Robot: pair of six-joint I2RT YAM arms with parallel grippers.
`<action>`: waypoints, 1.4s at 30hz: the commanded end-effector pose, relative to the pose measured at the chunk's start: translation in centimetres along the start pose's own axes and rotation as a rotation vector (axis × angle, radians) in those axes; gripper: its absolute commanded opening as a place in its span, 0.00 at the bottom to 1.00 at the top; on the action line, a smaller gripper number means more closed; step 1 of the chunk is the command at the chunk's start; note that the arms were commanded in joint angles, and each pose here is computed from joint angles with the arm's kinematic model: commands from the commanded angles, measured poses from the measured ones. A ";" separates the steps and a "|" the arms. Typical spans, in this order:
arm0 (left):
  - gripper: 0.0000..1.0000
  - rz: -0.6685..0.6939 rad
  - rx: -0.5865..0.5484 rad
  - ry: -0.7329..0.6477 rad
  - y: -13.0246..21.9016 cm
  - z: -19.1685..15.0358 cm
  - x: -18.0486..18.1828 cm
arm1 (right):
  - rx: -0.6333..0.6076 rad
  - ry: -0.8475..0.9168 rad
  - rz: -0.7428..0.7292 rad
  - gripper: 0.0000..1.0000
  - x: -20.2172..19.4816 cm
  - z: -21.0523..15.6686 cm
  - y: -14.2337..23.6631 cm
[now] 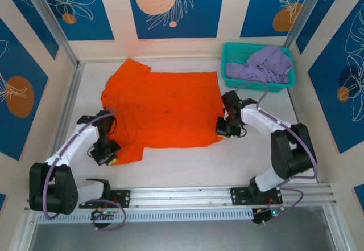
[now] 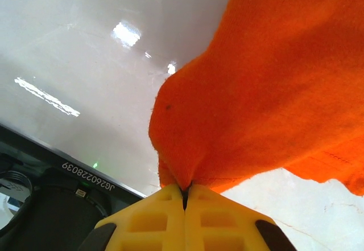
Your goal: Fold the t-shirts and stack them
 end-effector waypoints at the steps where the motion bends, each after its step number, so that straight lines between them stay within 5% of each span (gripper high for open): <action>1: 0.00 0.021 0.012 -0.027 0.1 -0.3 0.1 | -0.014 -0.094 0.077 0.00 -0.5 -1.4 -0.1; 7: 0.00 -0.042 0.005 -0.074 2.3 1.1 -2.8 | -0.091 -0.177 0.141 0.00 -1.6 -1.4 1.0; 18: 0.00 -0.066 -0.097 -0.265 8.7 6.6 -10.9 | -0.067 -0.196 0.104 0.00 -1.7 6.3 3.2; 30: 0.00 0.027 -0.141 -0.316 9.1 13.8 -18.4 | 0.025 -0.200 0.000 0.00 -2.4 11.9 0.3; 32: 0.07 0.042 -0.146 -0.304 8.8 14.8 -18.8 | 0.032 -0.211 -0.009 0.00 -2.5 12.3 -0.1; 34: 0.04 0.038 -0.150 -0.280 8.7 15.5 -18.8 | 0.037 -0.228 -0.017 0.07 -2.8 12.6 -0.2; 40: 0.63 -0.008 -0.270 -0.188 12.1 16.5 -16.9 | -0.028 -0.297 -0.021 0.40 -3.7 13.1 2.3; 42: 0.66 -0.023 -0.309 -0.160 13.3 16.3 -15.6 | -0.073 -0.320 -0.004 0.49 -3.7 12.9 3.7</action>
Point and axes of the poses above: each hand's point on the last joint's axis, 136 mm out from that joint toward the fingers, its own y axis back along the fingers, its own x axis along the line the jaws close on, z = x × y, the point moved 7 cm from there along y, back along the fingers, and after that the axes turned 11 degrees about y, right-handed, at the moved point
